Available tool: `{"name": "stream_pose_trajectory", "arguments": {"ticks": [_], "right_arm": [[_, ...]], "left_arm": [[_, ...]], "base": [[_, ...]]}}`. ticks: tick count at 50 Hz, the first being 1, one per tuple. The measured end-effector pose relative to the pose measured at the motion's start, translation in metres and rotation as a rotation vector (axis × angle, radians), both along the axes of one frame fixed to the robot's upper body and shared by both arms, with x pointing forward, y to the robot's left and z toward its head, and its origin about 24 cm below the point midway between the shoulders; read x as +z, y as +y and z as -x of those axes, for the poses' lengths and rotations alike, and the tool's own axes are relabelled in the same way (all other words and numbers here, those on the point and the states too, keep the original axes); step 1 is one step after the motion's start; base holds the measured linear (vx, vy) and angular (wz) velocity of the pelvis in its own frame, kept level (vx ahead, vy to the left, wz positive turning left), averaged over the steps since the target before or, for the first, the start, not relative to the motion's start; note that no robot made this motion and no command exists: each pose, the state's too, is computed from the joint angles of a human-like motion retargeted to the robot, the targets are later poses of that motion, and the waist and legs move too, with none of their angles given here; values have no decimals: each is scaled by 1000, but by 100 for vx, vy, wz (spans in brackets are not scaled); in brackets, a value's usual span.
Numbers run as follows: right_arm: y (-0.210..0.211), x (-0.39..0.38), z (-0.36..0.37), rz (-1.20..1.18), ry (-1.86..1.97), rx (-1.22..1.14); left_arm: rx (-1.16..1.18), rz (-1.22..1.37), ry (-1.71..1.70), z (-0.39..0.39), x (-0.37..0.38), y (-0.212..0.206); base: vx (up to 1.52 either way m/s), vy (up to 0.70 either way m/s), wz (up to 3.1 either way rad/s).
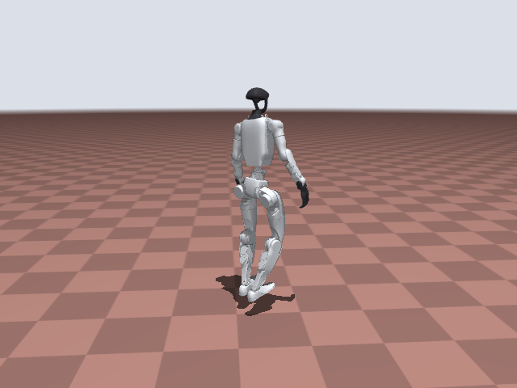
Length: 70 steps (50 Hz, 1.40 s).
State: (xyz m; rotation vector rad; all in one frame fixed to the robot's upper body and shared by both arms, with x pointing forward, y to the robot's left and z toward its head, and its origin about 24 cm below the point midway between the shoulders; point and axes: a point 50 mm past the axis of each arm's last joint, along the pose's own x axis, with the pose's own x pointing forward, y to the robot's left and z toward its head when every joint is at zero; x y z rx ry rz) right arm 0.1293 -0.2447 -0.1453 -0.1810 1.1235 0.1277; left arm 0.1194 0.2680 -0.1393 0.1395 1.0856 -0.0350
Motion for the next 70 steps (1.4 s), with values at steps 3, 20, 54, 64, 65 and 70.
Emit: {"name": "stream_pose_trajectory", "arguments": {"ticks": [3,20,54,64,65,70], "right_arm": [[0,0,-2,-2,-4,-2],[4,1,-8,-8,-24,-13],[42,1,-20,-89,-51,209],[48,-2,-18,-96,-12,296],[47,-2,-17,-94,-6,298],[43,0,-22,-86,-8,301]], "left_arm": [[-5,8,15,4,-2,-1],[-9,13,-15,4,-1,-3],[-57,12,-53,-3,4,-1],[-35,-58,-134,-16,17,16],[-28,-58,-130,-14,17,17],[24,-43,-91,-2,12,19]], "base": [[0,0,0],[0,0,0],[1,-2,-8],[4,-6,-40],[11,-4,-64],[17,-1,-56]]}}
